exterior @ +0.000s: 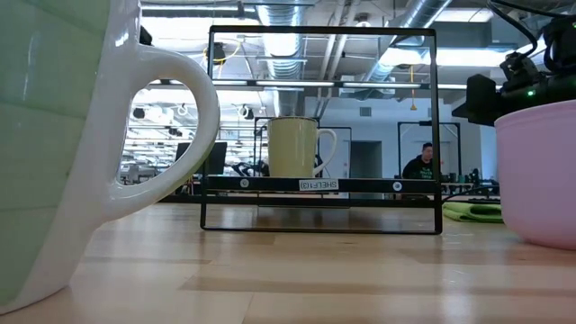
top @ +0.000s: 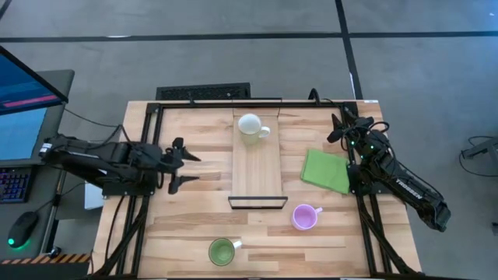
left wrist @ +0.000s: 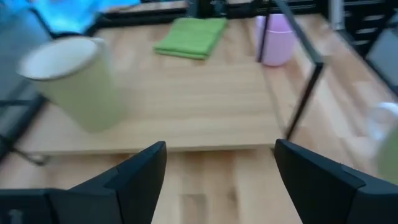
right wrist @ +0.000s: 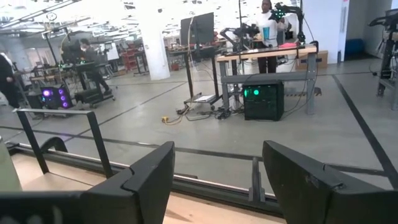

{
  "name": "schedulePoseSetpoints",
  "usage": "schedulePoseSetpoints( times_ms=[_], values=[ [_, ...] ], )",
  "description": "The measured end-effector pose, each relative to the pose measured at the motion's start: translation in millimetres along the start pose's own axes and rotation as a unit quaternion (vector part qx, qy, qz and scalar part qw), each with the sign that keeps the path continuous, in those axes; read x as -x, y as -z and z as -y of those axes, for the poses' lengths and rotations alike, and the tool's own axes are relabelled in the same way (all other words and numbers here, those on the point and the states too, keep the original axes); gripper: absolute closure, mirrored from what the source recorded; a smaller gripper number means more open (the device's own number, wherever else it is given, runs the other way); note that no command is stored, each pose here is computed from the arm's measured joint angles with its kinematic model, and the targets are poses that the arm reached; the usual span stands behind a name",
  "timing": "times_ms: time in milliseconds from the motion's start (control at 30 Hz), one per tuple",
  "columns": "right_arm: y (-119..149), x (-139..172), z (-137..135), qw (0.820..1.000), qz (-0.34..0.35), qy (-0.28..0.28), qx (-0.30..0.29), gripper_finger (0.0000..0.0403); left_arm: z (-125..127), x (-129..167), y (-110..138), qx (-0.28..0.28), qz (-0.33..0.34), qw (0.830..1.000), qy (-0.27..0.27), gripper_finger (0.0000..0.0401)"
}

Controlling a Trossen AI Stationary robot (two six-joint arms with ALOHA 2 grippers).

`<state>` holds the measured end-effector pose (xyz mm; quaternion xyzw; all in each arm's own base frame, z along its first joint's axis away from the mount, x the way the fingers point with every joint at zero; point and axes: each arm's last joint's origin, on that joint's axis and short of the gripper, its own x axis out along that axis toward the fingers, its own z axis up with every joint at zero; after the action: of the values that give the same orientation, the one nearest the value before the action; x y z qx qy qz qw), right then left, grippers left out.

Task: Stack small to large cups/mugs on shelf
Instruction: Put the green mug on the shelf

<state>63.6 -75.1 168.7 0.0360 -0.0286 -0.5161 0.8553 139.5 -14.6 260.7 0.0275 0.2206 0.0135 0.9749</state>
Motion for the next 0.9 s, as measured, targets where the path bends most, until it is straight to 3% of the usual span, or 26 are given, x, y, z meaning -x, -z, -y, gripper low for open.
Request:
schedulePoseSetpoints(
  times_ms=[133, 533, 900],
  values=[
    [0, 0, 0, 1.0, 0.0, 0.0, 0.0, 0.0135, 3, -4, 9, 0.012, -0.013, 0.999, 0.036, 0.011],
    [0, 0, 0, 1.0, 0.0, 0.002, 0.008, 0.0135, 3, -10, 14, -0.026, 0.008, 0.999, 0.031, 0.011],
    [0, 0, 0, 1.0, 0.0, 0.002, 0.01, 0.0135, 6, -18, 17, -0.007, -0.013, 0.998, 0.055, 0.011]
  ],
)
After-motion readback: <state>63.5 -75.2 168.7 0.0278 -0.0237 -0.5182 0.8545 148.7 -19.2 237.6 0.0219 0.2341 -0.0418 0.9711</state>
